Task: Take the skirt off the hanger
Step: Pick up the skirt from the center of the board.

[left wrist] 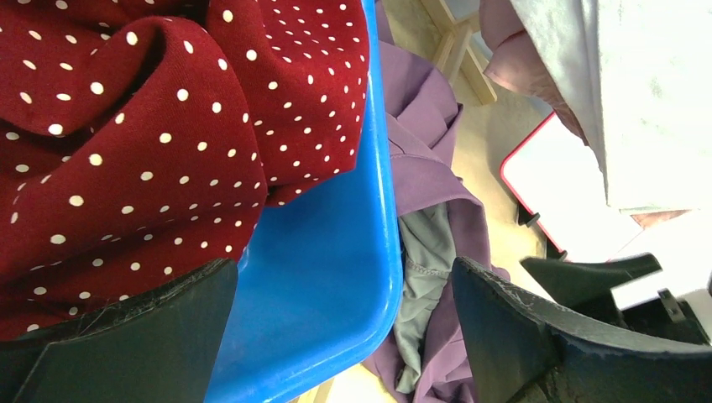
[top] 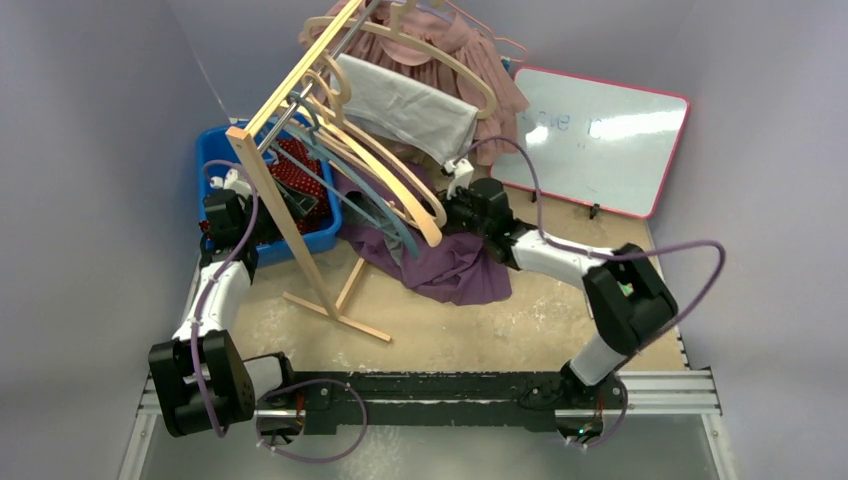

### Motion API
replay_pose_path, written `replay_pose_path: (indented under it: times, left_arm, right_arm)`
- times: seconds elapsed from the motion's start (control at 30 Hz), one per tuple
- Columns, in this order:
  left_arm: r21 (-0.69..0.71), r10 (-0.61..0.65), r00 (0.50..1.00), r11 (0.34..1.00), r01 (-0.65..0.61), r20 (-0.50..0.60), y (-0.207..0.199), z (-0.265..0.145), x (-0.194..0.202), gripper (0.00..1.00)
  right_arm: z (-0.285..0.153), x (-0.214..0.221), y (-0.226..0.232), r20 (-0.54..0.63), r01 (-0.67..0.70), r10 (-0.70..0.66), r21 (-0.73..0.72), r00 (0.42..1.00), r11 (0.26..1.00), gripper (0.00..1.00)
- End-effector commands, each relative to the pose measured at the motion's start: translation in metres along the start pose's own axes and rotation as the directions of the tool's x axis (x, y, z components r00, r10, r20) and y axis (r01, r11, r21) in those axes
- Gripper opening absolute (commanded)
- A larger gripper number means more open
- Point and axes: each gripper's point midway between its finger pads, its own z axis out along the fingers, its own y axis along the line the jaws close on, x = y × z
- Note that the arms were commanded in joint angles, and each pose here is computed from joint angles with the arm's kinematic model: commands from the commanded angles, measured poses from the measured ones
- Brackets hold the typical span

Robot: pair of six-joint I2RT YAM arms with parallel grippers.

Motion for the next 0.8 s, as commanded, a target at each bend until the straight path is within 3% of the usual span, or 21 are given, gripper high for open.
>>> replay_pose_path:
  times: [0.0,0.3,0.4,0.53,0.67,0.77]
  left_arm:
    - [0.035,-0.004,1.0,0.999,0.005,-0.024,-0.01,-0.002,0.002,0.99]
    - [0.043,-0.006,1.0,0.999,0.007,-0.03,-0.01,-0.002,0.004,0.99]
    - [0.026,0.006,1.0,1.0,-0.006,-0.02,-0.007,-0.003,0.003,0.98]
    - [0.015,0.019,1.0,1.0,-0.019,-0.014,-0.005,-0.002,0.001,0.98]
    - [0.009,0.0,0.999,1.0,0.0,-0.038,-0.005,-0.002,0.012,0.98]
    - [0.011,-0.058,0.996,0.998,0.059,-0.067,-0.005,-0.007,0.025,0.98]
  right_arm:
    - [0.039,-0.018,0.002,0.012,0.066,-0.066,0.017,0.998,0.998,0.99]
    - [0.048,0.077,0.001,-0.28,0.234,-0.198,0.101,0.939,0.967,0.99]
    - [0.041,0.11,0.008,-0.333,0.256,-0.217,0.077,0.918,0.964,0.99]
    - [0.036,0.13,-0.003,-0.368,0.261,-0.184,0.171,0.911,0.95,0.99]
    - [0.034,0.133,-0.006,-0.315,0.217,-0.145,0.207,0.938,0.954,0.81]
    - [0.034,0.139,-0.007,-0.307,0.189,-0.117,0.217,0.944,0.958,0.6]
